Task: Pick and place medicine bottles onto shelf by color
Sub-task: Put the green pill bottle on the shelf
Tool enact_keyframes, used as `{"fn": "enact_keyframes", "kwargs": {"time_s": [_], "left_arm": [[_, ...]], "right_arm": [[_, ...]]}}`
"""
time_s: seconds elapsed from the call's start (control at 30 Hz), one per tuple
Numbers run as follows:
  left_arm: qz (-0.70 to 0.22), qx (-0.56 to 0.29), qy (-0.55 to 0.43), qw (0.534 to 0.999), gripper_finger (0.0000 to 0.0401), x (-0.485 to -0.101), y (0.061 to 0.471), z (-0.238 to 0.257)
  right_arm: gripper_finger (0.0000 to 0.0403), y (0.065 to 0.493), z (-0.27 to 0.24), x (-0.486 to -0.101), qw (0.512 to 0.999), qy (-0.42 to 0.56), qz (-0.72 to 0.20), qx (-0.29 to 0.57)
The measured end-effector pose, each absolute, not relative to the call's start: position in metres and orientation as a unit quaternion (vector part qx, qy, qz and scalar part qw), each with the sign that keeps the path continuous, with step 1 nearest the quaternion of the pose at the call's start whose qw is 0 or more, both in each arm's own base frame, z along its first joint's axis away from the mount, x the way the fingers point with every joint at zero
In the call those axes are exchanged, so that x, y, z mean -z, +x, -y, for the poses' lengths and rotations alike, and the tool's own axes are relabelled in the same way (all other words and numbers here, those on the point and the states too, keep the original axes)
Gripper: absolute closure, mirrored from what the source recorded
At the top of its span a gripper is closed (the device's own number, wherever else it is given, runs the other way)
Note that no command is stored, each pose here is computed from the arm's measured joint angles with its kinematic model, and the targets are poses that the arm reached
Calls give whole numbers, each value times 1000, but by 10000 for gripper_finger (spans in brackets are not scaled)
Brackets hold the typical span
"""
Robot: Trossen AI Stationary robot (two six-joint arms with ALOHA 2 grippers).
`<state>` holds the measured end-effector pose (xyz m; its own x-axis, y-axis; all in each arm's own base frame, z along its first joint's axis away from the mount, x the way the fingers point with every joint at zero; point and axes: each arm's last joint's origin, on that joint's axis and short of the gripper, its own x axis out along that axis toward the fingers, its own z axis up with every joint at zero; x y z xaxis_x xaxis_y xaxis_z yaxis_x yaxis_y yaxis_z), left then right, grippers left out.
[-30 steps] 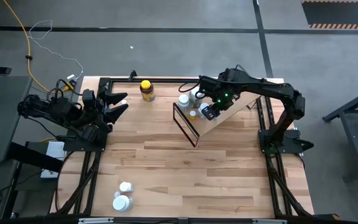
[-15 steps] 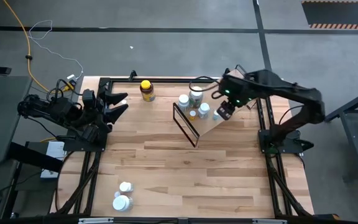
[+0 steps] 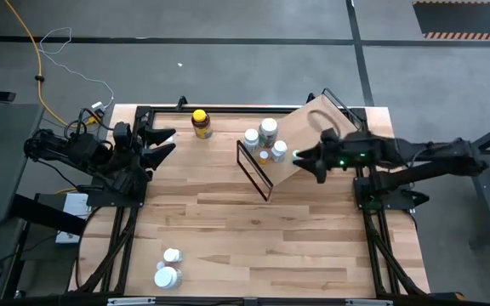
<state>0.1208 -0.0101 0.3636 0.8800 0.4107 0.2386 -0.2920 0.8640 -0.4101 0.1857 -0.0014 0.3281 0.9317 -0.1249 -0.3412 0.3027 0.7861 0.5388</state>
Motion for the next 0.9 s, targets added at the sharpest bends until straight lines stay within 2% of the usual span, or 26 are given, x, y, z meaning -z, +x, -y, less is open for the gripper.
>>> {"fn": "enact_keyframes", "kwargs": {"time_s": [0.1,0.2,0.57,0.7,0.8,0.9], "left_arm": [[160,-186,-184,952,123,-363,121,10],[155,-199,-182,950,123,-362,122,10],[110,-216,-204,948,123,-350,131,11],[68,-310,-215,923,123,-349,135,4],[-13,-391,-218,894,123,-351,137,-9],[-125,-470,-245,839,123,-350,133,-28]], "right_arm": [[203,189,0,-328,954,287,-28,81],[203,191,0,-325,965,252,30,62],[203,191,-1,-324,975,215,39,44],[203,191,-1,-324,970,235,41,46],[203,191,0,-324,970,235,42,50],[203,191,0,-324,969,237,44,59]]}}
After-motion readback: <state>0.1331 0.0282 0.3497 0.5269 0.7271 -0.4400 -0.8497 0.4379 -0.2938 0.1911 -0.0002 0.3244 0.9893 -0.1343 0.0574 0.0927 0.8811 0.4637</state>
